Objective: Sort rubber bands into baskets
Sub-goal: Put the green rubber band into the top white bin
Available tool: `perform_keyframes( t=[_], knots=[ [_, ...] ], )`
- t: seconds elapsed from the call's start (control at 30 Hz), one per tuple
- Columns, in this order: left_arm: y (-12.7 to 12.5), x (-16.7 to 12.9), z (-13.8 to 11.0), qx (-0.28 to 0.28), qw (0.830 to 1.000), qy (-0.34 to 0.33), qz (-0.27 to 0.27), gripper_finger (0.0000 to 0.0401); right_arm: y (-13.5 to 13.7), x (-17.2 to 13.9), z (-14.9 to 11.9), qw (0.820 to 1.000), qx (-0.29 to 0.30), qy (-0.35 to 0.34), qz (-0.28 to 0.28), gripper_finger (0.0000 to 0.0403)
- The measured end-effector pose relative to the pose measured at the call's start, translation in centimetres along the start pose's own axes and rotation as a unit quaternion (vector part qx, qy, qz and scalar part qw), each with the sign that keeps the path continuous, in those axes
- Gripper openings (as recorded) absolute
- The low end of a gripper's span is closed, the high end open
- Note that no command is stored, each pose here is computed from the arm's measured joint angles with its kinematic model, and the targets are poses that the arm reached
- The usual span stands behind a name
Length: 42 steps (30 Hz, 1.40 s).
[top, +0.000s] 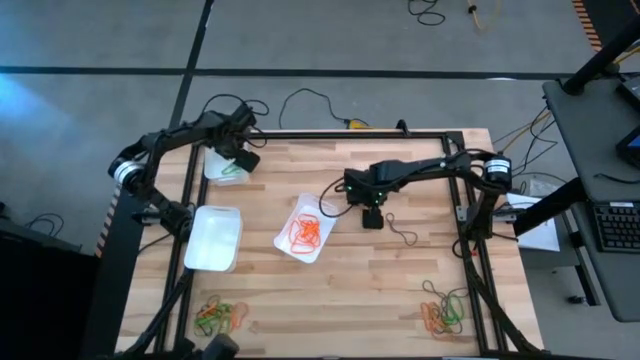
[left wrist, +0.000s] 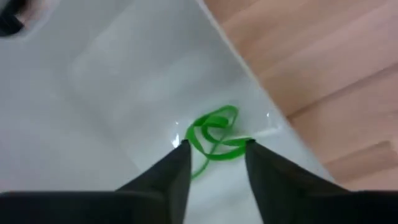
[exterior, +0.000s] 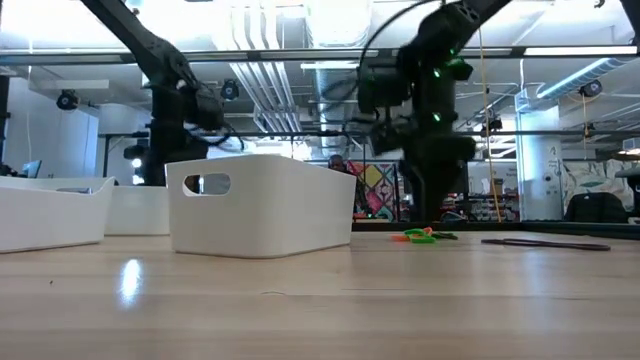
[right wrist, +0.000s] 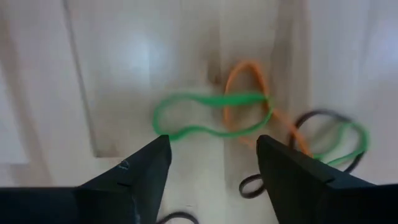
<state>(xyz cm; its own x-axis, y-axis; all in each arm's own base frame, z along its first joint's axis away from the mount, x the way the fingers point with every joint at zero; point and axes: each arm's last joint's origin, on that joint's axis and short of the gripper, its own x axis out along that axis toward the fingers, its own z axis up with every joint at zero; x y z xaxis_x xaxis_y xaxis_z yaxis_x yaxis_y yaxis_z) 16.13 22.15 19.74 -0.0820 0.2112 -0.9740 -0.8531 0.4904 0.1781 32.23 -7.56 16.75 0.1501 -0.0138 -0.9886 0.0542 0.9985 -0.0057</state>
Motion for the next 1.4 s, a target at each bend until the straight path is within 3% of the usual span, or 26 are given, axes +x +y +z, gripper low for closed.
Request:
perform_keyframes(
  t=[0.1,0.23,0.4,0.57,1.0,1.23,1.4],
  knots=[
    [0.0,-1.8,-0.7,0.009,0.999,-0.031,-0.018,0.0183,-0.2,1.2,-0.9,1.000,0.015,0.012,-0.007,0.0206],
    [0.0,-4.2,-2.0,0.010,0.996,-0.088,-0.027,0.0214,-0.7,1.7,-1.4,0.997,0.080,0.006,0.015,0.0171],
    [-0.4,-6.4,-3.7,0.020,0.987,-0.141,-0.069,0.0221,-0.3,2.2,-1.4,0.984,0.168,-0.006,0.060,0.0136],
    [-1.3,-7.4,-5.0,0.023,0.976,-0.188,-0.109,0.0215,-0.3,2.2,-1.2,0.967,0.246,-0.017,0.063,0.0119],
    [-2.3,-6.1,-7.3,0.048,0.975,-0.183,-0.118,0.0212,1.3,1.7,-0.1,0.943,0.318,-0.028,0.092,0.0112],
    [-2.3,-5.3,-7.7,0.062,0.977,-0.172,-0.113,0.0212,1.2,2.0,0.5,0.899,0.422,-0.061,0.105,0.0138],
    [-2.4,-5.0,-7.8,0.063,0.977,-0.168,-0.112,0.0212,1.2,3.0,0.6,0.876,0.470,-0.048,0.102,0.0147]
  ],
)
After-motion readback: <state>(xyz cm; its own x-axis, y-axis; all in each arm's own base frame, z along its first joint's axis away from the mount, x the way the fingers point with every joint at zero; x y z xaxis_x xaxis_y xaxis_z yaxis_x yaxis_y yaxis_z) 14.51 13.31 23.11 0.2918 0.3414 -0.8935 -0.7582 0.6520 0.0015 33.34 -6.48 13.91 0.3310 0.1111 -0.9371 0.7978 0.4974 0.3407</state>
